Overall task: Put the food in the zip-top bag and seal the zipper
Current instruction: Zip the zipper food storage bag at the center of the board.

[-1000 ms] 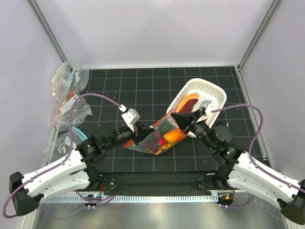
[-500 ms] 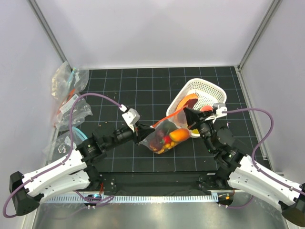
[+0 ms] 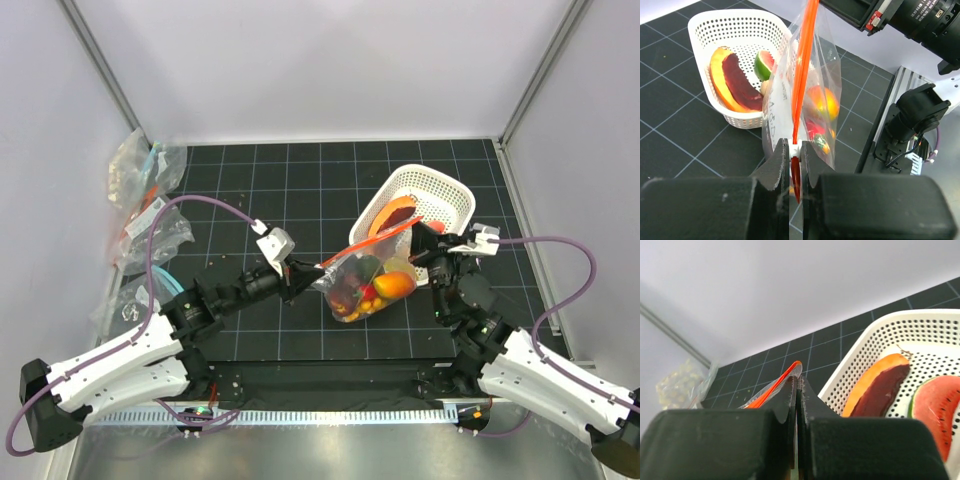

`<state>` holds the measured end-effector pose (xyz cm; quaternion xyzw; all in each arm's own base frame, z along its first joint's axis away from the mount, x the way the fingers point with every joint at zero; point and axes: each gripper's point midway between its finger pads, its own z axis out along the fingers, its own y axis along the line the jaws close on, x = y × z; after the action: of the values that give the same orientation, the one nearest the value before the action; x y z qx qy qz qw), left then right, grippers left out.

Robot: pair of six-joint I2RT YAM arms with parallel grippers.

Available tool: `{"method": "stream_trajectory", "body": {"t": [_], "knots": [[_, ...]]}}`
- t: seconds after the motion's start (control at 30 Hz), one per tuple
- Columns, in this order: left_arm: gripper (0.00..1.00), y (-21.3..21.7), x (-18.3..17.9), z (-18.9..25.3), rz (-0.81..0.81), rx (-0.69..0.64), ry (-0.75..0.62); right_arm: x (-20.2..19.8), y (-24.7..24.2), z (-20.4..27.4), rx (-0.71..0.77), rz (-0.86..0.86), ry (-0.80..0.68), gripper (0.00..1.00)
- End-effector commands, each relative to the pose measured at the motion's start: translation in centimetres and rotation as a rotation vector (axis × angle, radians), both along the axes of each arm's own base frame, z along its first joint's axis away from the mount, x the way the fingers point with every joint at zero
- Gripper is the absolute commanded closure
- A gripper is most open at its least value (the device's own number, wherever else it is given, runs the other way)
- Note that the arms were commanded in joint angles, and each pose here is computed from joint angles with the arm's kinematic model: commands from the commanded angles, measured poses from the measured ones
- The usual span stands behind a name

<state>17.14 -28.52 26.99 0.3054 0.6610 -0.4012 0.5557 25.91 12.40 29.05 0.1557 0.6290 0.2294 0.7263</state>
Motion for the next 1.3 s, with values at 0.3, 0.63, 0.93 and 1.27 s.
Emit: {"method": "stream_trajectory", "body": {"t": [0.3, 0.63, 0.93, 1.27], "knots": [[0.98, 0.8, 0.4, 0.9, 0.044, 0.008, 0.005, -0.7, -9.4, 0.1, 0.202, -0.470, 0.015, 0.99], [0.96, 2.5, 2.3, 0.0, 0.193, 0.052, 0.033, -0.4, -6.8, 1.3, 0.152, -0.302, 0.008, 0.99], [0.94, 7.7, 4.7, 0.6, 0.488, -0.013, 0.017, -0.2, -3.5, 1.8, 0.126, -0.118, -0.024, 0.99], [0.99, 9.9, 6.5, 0.1, 0.655, -0.013, 0.004, -0.1, 0.0, 1.9, 0.068, 0.039, -0.035, 0.99]]}}
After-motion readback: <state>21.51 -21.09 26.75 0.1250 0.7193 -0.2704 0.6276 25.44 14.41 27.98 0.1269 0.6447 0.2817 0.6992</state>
